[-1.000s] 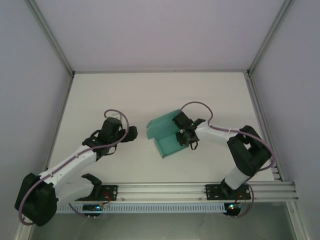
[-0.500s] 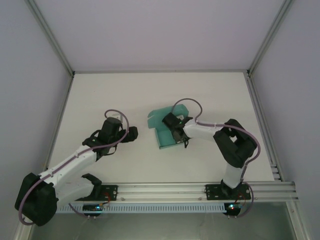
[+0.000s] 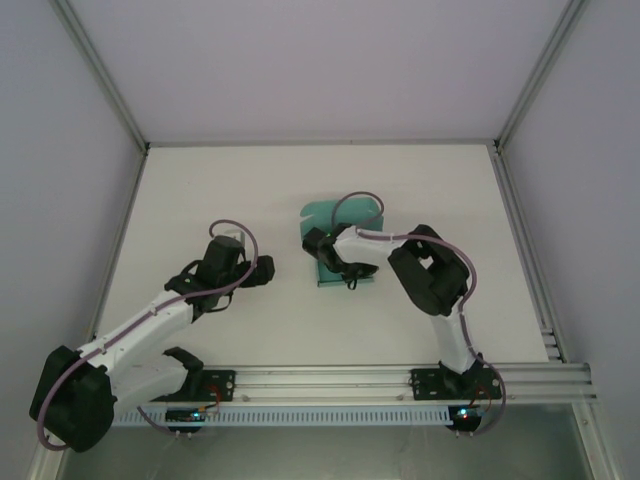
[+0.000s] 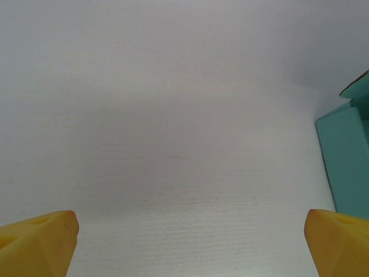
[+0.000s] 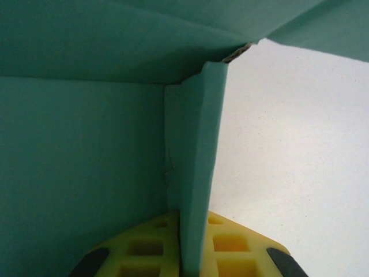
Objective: Assemble paper box
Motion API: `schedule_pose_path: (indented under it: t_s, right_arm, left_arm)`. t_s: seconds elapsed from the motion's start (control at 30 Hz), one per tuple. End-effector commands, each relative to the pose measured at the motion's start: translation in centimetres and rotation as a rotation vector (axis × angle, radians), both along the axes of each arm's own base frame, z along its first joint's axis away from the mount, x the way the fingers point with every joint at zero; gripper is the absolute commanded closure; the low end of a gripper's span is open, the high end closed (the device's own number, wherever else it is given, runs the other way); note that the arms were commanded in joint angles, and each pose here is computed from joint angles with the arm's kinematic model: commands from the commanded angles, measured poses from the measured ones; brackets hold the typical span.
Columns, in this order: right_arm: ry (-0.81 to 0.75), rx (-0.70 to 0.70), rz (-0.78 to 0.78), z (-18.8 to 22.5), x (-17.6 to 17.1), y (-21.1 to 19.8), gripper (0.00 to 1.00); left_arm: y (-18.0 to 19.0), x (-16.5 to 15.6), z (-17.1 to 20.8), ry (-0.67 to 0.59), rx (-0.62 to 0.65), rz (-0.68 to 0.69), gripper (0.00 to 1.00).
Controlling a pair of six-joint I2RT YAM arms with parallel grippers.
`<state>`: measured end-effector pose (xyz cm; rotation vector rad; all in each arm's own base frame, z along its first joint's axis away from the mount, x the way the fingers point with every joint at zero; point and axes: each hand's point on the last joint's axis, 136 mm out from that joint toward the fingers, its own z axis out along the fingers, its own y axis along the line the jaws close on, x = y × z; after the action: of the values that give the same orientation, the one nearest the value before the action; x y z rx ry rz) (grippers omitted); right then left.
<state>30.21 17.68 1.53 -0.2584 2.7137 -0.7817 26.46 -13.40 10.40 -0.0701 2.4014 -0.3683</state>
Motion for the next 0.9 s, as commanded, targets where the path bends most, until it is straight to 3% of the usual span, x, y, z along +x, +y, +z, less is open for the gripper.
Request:
schedule_pose_path:
  t_s: [0.0,0.17,0.37,0.53,0.87]
  right_arm:
    - [0.145,-0.127,-0.037,-4.3,-3.3,-3.4,1.0]
    - [0.046,0.105,0.065,-2.0,-1.6,0.8,0.99]
    - [-0.074,0.335,0.043,1.9,-1.9,3.5,0.62]
    - [-0.136,0.406,0.015,3.4,-2.6,3.5,0.58]
    - [-0.23,0.446,0.064,7.2,-2.2,2.4,0.35]
  left_arm:
    - [0.0,0.8,2.0,-0.042,0.002,-0.002,0.0]
    - [-0.4,0.7,2.2,-0.048,-0.014,-0.015,0.0]
    - [-0.9,0.5,2.7,-0.053,-0.044,-0.041,0.0]
    - [-1.5,0.5,3.4,-0.068,-0.067,-0.07,0.0]
    - [-2.3,0.8,4.3,-0.077,-0.084,-0.103,0.0]
